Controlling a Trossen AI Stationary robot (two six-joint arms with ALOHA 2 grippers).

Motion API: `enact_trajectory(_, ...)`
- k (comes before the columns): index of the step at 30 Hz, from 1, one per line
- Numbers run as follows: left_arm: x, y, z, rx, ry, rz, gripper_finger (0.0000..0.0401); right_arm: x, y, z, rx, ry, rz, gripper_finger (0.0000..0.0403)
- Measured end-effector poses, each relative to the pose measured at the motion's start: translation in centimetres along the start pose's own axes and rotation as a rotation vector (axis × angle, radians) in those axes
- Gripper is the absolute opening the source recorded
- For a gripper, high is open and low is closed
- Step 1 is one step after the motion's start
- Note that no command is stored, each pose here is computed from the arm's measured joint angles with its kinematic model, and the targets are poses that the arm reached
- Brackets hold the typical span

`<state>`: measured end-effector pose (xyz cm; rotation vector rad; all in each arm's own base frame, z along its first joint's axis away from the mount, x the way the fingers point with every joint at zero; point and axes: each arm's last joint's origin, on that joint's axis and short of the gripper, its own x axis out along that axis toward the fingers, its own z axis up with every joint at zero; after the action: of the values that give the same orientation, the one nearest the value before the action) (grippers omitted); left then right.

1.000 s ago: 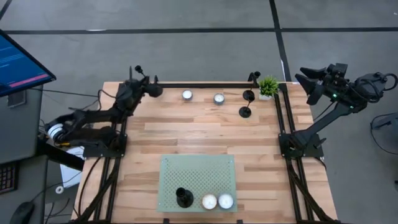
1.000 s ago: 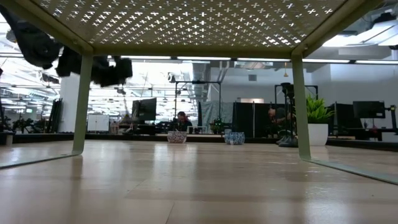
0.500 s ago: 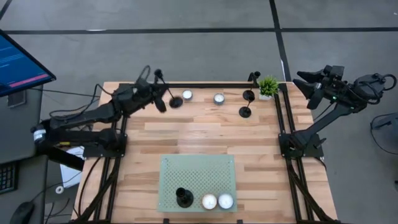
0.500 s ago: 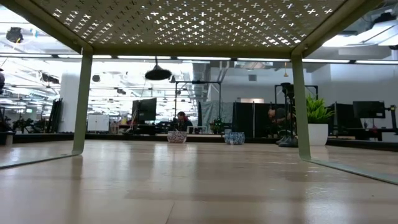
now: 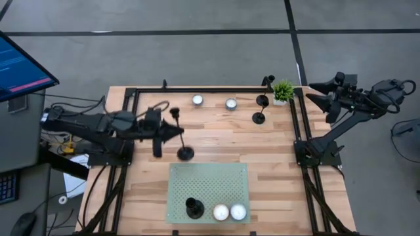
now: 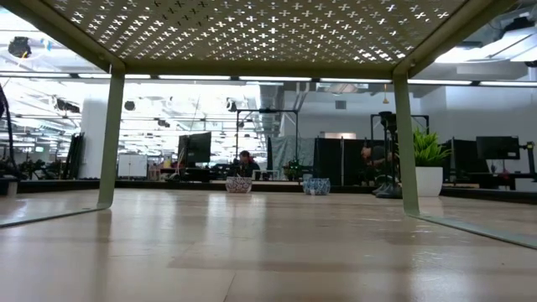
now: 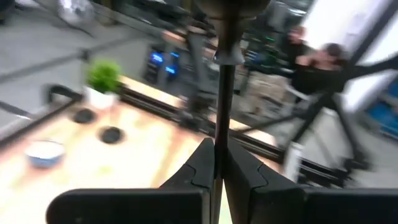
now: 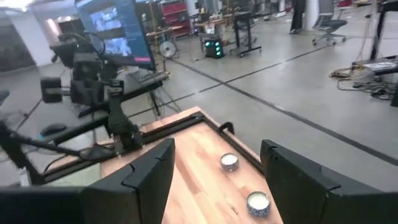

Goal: Stock candles on shelf
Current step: Put the black candle holder on the shelf

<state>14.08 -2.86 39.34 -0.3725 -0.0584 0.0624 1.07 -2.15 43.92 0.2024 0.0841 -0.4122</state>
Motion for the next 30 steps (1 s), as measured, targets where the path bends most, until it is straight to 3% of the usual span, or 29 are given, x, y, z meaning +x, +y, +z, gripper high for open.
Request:
enact_trajectory(6, -1.1, -1.9, -1.4, -0.127, 0.144, -0.136, 0.0014, 0.0, 0.0, 0.0, 0.022, 0.001, 0.001, 0.0228)
enact_trajectory(10, -1.7, -2.9, -1.9, -0.152, 0.193, -0.208, 0.0014, 0.0, 0.0, 0.0, 0.057, -0.001, -0.002, 0.0228)
enact_trajectory(21, -2.4, -7.1, -4.7, -0.092, 0.271, -0.258, 0.0014, 0.0, 0.0, 0.0, 0.136, -0.002, -0.006, 0.0228)
enact_trajectory(30, -3.7, -10.9, -5.3, 0.067, 0.182, -0.173, 0.0014, 0.0, -0.1, 0.0, 0.148, -0.013, -0.031, 0.0228)
